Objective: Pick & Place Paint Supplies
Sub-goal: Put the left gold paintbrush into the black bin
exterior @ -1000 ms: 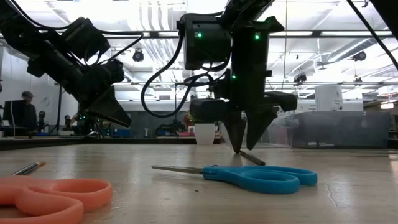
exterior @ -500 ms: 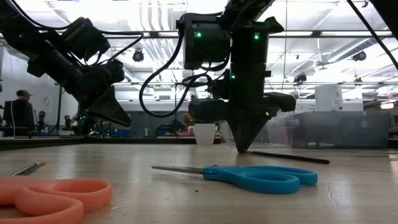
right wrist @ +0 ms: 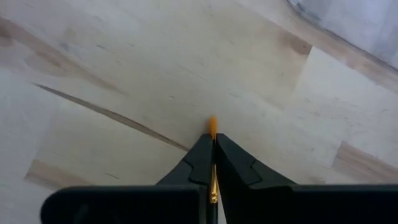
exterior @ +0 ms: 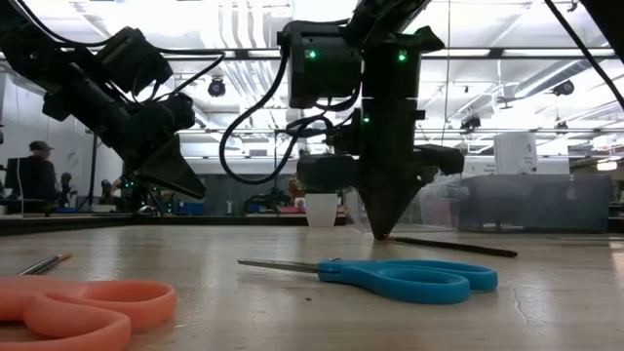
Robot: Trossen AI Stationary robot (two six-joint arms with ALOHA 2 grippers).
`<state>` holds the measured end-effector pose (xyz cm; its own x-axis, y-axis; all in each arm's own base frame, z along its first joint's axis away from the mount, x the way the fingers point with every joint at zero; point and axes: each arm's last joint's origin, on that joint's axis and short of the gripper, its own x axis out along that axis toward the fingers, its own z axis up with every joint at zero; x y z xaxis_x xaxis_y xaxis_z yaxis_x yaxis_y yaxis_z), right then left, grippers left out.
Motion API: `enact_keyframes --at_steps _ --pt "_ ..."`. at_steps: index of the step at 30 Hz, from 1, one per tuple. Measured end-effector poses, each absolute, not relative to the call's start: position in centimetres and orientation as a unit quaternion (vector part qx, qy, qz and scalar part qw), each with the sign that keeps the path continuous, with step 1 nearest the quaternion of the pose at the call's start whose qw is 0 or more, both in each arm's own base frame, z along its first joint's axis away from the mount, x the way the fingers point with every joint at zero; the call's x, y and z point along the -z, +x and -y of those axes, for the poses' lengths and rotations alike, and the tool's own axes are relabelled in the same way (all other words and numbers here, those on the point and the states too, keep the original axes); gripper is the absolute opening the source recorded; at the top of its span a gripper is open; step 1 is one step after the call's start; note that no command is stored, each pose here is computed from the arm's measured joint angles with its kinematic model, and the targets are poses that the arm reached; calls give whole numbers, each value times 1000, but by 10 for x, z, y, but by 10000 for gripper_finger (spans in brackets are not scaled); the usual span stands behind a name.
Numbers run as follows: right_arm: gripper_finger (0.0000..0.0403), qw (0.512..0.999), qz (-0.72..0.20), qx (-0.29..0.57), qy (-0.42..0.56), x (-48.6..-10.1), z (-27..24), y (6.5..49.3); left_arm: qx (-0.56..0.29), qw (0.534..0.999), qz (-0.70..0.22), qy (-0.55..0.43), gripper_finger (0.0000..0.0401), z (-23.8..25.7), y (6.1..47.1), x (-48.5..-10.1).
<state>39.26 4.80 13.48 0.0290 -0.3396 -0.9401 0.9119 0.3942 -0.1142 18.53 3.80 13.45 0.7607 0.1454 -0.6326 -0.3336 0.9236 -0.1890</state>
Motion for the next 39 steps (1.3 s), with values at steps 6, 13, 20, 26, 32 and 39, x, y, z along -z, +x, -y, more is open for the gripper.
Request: enact_keyframes --at_steps 6,13,20,26,32,39 --pt "8 674 -506 455 288 -153 -49 390 -129 927 -321 -147 139 -38 185 -135" --pt "8 700 -497 429 282 -175 -48 388 -129 927 -321 -147 139 -38 185 -135" --pt "8 740 -499 378 246 -205 -47 381 -129 927 -321 -147 139 -38 185 -135" --pt "8 774 -521 320 165 -243 -43 362 -129 927 -321 -147 139 -38 185 -135" --pt "8 769 -547 305 128 -280 -38 327 -129 927 -321 -147 139 -38 185 -135" --pt "8 746 -605 274 52 -309 -31 281 -129 927 -321 -147 139 -38 185 -134"
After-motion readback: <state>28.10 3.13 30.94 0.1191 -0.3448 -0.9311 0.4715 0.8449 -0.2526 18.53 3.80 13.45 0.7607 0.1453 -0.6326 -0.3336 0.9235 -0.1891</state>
